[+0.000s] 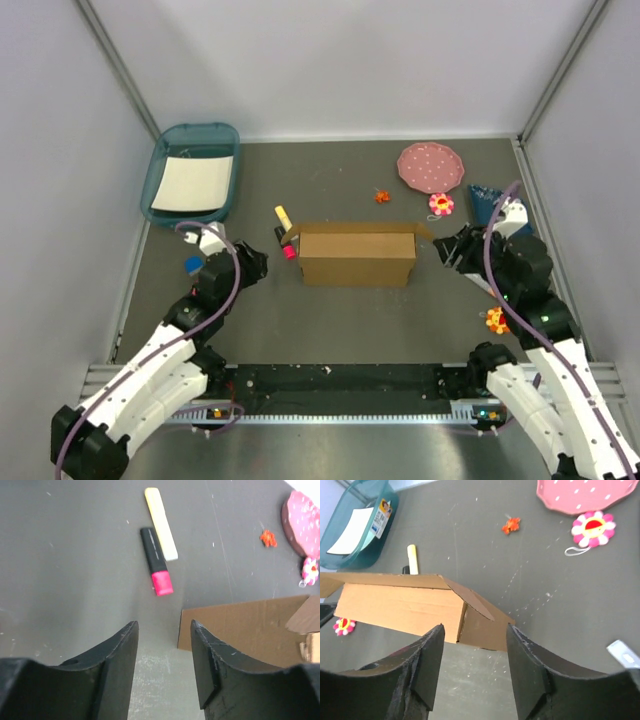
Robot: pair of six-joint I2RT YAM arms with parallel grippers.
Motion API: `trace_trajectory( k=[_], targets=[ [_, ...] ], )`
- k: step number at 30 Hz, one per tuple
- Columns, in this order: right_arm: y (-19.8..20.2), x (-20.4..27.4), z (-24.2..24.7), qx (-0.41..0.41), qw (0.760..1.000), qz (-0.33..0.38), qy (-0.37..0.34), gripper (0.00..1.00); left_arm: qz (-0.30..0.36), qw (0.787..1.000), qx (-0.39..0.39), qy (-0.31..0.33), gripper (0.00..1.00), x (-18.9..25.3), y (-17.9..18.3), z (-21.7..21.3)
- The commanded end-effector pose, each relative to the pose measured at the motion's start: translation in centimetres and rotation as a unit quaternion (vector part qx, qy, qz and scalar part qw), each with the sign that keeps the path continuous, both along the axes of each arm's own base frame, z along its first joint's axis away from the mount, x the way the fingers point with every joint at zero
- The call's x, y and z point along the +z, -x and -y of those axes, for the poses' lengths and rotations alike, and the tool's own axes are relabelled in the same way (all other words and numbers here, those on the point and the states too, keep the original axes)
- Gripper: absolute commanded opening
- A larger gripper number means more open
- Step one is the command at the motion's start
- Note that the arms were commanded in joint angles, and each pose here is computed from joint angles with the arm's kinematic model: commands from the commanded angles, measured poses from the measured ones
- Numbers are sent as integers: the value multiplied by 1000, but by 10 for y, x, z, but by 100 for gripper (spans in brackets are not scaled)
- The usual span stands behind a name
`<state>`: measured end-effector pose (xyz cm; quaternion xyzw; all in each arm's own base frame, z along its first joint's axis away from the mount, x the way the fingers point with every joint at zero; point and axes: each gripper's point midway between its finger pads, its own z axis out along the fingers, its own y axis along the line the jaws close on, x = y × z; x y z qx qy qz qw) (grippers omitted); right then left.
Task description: Fold the paper box
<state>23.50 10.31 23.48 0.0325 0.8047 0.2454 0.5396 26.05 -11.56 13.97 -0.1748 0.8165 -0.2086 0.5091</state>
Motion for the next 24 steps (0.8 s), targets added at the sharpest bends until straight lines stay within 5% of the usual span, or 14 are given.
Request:
trace_trajectory(
  k=[1,12,24],
  targets=[
    [7,21,18,-20,998,20,53,56,23,997,67,-27,54,37,2,-31],
    [-23,26,-3,29,997,21,68,58,106,992,69,-19,61,106,0,-37],
    [-50,24,-11,40,996,19,82,55,139,989,38,-19,63,131,-7,-25]
  ],
)
